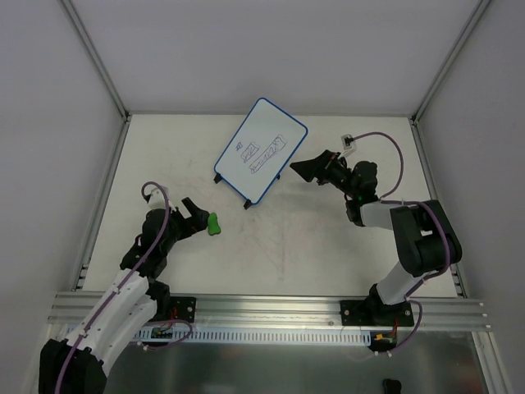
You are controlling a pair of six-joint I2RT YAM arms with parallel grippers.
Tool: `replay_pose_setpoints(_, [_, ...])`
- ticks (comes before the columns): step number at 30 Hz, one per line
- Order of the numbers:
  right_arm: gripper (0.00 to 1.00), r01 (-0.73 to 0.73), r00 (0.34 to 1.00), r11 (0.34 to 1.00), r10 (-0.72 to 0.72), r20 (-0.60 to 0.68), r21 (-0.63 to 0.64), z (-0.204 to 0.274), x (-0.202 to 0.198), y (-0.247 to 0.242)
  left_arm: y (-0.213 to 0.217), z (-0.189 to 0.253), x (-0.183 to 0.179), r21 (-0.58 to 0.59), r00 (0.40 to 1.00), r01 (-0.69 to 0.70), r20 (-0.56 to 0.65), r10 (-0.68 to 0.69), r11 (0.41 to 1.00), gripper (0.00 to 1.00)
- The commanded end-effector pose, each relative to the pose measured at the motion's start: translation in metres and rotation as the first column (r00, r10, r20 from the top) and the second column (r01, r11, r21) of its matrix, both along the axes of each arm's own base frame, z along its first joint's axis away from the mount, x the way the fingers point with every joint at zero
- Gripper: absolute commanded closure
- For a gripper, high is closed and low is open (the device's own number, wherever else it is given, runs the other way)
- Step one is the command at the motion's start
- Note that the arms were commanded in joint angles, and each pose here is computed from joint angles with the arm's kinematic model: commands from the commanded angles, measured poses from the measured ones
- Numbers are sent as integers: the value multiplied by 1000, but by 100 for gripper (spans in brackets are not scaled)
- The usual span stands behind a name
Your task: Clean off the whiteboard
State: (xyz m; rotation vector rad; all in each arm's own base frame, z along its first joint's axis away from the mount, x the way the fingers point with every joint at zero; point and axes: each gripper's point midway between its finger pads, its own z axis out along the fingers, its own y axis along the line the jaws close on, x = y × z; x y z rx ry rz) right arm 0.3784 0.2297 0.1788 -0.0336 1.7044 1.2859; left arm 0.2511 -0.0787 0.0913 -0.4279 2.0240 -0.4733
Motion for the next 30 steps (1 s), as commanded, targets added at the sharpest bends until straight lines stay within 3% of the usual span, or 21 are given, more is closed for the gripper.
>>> replay_pose_setpoints(1, [1, -25, 990, 999, 20, 140, 34, 36, 14, 5, 2, 19, 7, 73, 999, -44, 15, 43, 996, 1])
replay_pose_setpoints(8, [1, -16, 992, 999, 10, 128, 40, 31, 36, 9, 0, 14, 3, 115, 987, -61, -139, 77, 991, 1])
replay_pose_setpoints(15, [4, -12, 992, 999, 7, 125, 35, 25, 49, 12, -7, 18, 3, 103, 982, -35, -182, 53, 994, 1])
replay_pose_setpoints(17, [16, -18, 991, 999, 13, 130, 34, 24, 52, 13, -9, 17, 3, 102, 980, -22, -193, 42, 995, 1])
replay_pose_setpoints(22, [22, -35, 994, 998, 30, 108, 47, 15, 59, 19, -10, 12, 2, 107, 976, -18, -216, 41, 994, 1])
replay_pose_setpoints(23, [31, -40, 993, 998, 34, 111, 46, 14, 60, 19, -10, 12, 2, 108, 976, -17, -216, 41, 994, 1])
replay_pose_setpoints(25, [38, -47, 993, 998, 41, 113, 52, 15, 63, 21, -10, 13, 2, 105, 976, -13, -213, 36, 994, 1])
replay_pose_setpoints(30, [41, -49, 993, 998, 44, 109, 45, 9, 65, 23, -12, 14, 0, 111, 976, 5, -218, 19, 994, 1])
